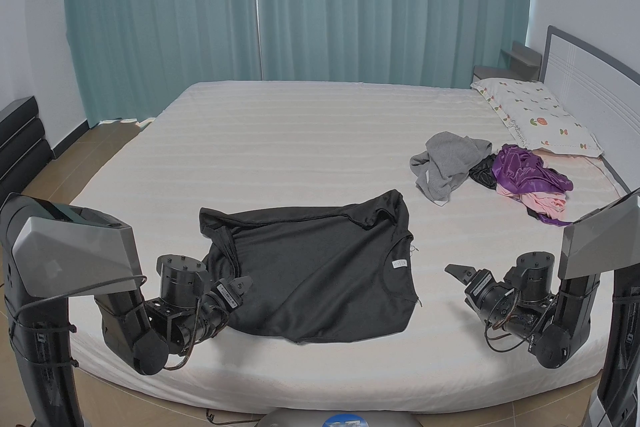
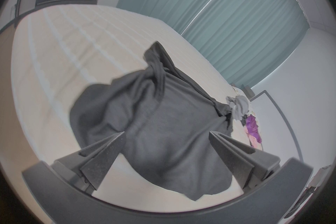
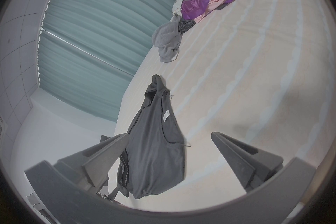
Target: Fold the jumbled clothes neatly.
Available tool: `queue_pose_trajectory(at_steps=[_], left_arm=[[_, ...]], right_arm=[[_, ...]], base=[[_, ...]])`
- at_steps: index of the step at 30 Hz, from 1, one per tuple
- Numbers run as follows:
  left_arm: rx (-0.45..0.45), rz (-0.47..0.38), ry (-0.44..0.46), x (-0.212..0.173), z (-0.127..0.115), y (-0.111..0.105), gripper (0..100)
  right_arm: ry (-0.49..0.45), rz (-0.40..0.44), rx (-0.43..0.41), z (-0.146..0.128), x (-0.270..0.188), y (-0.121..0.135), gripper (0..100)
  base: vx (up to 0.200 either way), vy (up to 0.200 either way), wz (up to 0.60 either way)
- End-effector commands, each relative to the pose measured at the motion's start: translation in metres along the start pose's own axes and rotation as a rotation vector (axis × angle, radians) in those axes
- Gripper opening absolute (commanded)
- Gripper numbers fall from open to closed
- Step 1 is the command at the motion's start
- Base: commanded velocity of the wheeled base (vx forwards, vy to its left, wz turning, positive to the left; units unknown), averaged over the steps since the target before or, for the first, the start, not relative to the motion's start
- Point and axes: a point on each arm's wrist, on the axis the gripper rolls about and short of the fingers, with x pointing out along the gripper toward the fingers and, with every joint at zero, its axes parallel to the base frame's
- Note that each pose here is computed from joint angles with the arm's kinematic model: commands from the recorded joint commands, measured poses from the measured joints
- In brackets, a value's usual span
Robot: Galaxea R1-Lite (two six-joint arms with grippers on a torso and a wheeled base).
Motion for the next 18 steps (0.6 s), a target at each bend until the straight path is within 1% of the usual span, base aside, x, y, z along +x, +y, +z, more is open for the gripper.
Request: queue_pose_trajectory(at_steps=[1,10,14,17,18], left_arm=[[-0.021,-0.029,0.012,0.005,-0.005,-0.008,100],[0.000,0.000,0.032,0.034,-0.021,-0.001,100],[0.013,-0.002,0.040,0.035,-0.025,-0.003,100],[0.076,0.018,0.052,0.039,-0.031,0.002,100],[0.093,0.039,0.039,0.040,-0.031,0.005,100]], right_arm=[[-0.001,0.009,-0.001,-0.001,0.000,0.001,100],[0.006,0.013,-0.005,-0.003,0.001,0.002,100],[0.007,0.014,-0.008,-0.003,0.001,0.002,100],[0.006,0.013,-0.008,-0.003,0.001,0.002,100],[0.006,0.011,-0.008,-0.004,0.001,0.002,100]], base=[[0.000,0.000,0.00],[0.000,0.000,0.00],[0.000,0.000,0.00],[0.000,0.000,0.00],[0.000,0.000,0.00]])
